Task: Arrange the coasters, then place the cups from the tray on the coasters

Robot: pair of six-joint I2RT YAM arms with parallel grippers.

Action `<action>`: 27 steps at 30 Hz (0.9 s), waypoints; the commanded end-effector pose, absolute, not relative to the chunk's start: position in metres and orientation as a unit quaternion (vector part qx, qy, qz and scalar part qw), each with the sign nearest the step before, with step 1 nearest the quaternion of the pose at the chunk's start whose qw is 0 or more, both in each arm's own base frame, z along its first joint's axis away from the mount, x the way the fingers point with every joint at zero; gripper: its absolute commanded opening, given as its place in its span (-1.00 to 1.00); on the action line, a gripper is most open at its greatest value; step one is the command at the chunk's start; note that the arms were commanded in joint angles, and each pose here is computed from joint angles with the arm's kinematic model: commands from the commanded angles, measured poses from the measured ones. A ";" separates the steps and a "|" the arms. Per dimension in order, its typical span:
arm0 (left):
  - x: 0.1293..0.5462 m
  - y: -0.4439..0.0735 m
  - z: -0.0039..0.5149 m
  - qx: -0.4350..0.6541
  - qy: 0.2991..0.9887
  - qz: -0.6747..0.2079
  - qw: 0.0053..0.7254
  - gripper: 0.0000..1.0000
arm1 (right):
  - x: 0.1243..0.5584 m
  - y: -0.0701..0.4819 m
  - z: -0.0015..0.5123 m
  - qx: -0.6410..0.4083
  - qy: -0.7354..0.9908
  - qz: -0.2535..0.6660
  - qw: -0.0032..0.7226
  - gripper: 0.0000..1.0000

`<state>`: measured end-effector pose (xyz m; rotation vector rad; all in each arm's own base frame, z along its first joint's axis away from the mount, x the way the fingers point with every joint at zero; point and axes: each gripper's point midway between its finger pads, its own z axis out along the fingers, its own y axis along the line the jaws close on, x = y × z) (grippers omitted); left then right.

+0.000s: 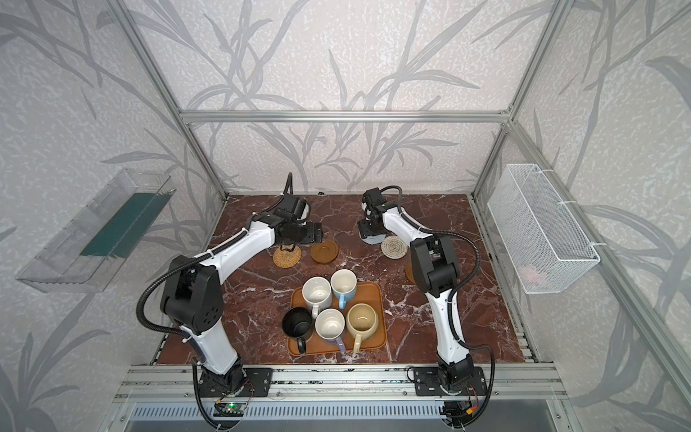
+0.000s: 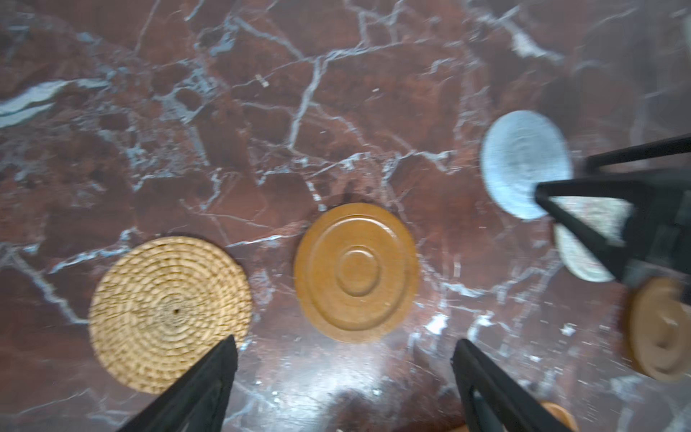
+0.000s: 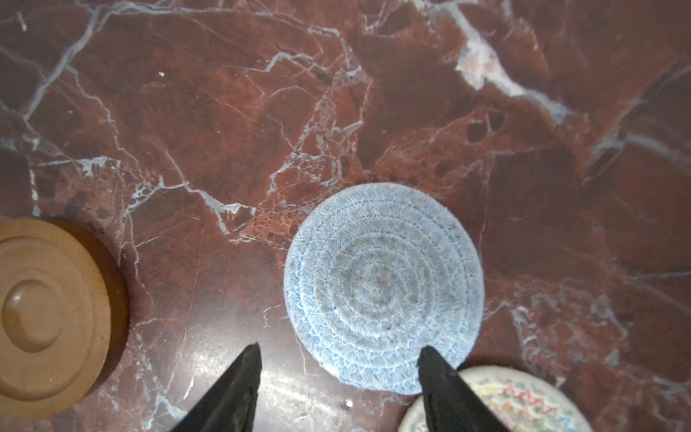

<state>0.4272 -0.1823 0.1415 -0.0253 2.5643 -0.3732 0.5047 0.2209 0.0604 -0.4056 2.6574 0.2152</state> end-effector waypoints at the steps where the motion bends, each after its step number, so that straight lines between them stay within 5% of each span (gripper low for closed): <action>1: 0.426 -0.202 0.162 -0.016 0.933 -0.209 0.291 0.86 | 0.502 0.211 0.056 -0.150 0.967 0.062 0.197 0.11; 27: 0.419 -0.227 0.172 -0.025 0.910 -0.293 0.293 0.86 | 0.465 0.243 0.017 -0.223 0.966 0.085 0.098 -0.27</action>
